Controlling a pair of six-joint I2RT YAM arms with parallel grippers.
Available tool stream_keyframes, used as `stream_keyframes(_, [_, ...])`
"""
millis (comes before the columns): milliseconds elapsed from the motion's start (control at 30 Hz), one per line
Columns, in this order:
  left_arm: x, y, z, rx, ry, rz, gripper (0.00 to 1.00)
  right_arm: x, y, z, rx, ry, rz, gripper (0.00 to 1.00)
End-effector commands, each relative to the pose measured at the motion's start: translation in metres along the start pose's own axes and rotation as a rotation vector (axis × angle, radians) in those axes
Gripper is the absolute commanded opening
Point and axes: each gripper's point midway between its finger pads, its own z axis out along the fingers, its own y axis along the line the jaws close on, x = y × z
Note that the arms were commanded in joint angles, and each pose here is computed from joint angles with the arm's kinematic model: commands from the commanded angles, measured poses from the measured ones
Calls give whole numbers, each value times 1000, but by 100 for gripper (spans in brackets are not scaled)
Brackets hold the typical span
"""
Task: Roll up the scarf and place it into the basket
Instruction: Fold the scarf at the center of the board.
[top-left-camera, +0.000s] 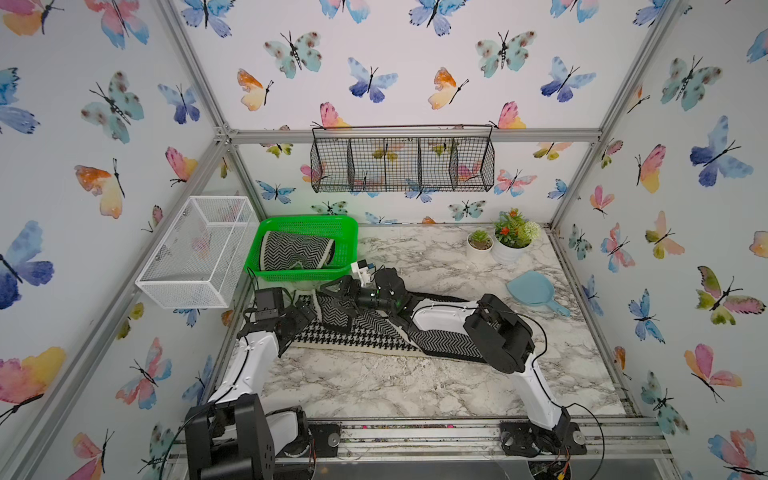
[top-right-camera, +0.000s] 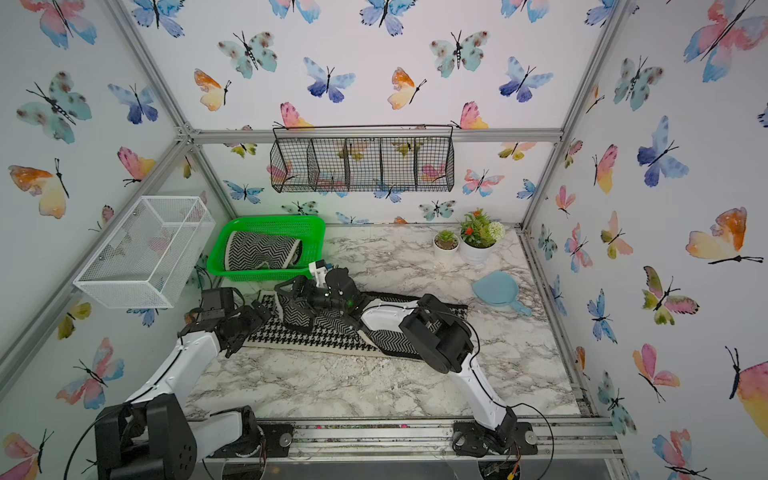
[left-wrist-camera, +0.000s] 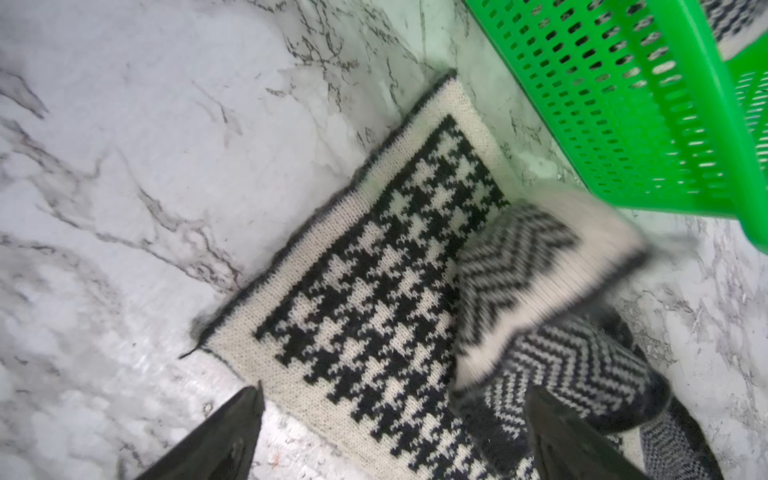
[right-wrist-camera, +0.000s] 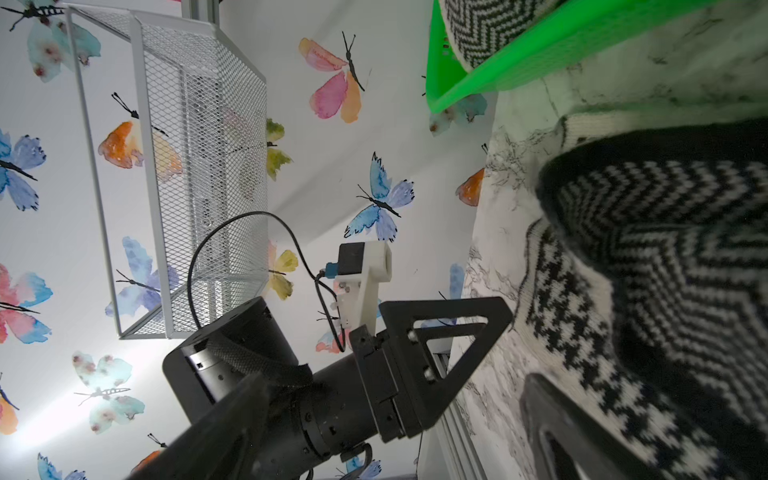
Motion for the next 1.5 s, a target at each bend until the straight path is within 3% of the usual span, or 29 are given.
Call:
stream_keyframes(0, [-1, 3, -11, -8, -23, 26, 98, -18, 9, -27, 84, -54, -125, 98])
stream_keyframes(133, [1, -10, -24, 70, -27, 39, 98, -47, -4, -92, 328, -171, -258, 98])
stream_keyframes(267, [10, -46, -31, 259, 2, 45, 98, -72, -25, -196, 724, -323, -392, 98])
stream_keyframes(400, [17, -85, -43, 304, 13, 120, 98, -81, -43, -309, 1088, -408, -413, 98])
stream_keyframes(533, [30, -126, -45, 348, 61, 189, 98, -79, -71, -400, 1204, -402, -299, 98])
stream_keyframes(667, [48, -154, -42, 374, 108, 243, 98, -59, -112, -455, 1255, -375, -182, 95])
stream_keyframes(967, [68, -168, -29, 388, 167, 270, 98, -5, -181, -475, 1230, -307, -8, 88])
stream_keyframes(1200, [74, -166, -20, 376, 186, 270, 98, 7, -203, -467, 1189, -282, 43, 70])
stream_keyframes(1300, [77, -166, -18, 374, 195, 272, 98, 10, -208, -467, 1187, -272, 53, 57])
stream_keyframes(1433, [81, -167, -14, 370, 207, 280, 98, 6, -211, -472, 1184, -282, 59, 21])
stream_keyframes(1467, [82, -168, -13, 372, 209, 283, 98, 4, -210, -474, 1177, -290, 62, 7])
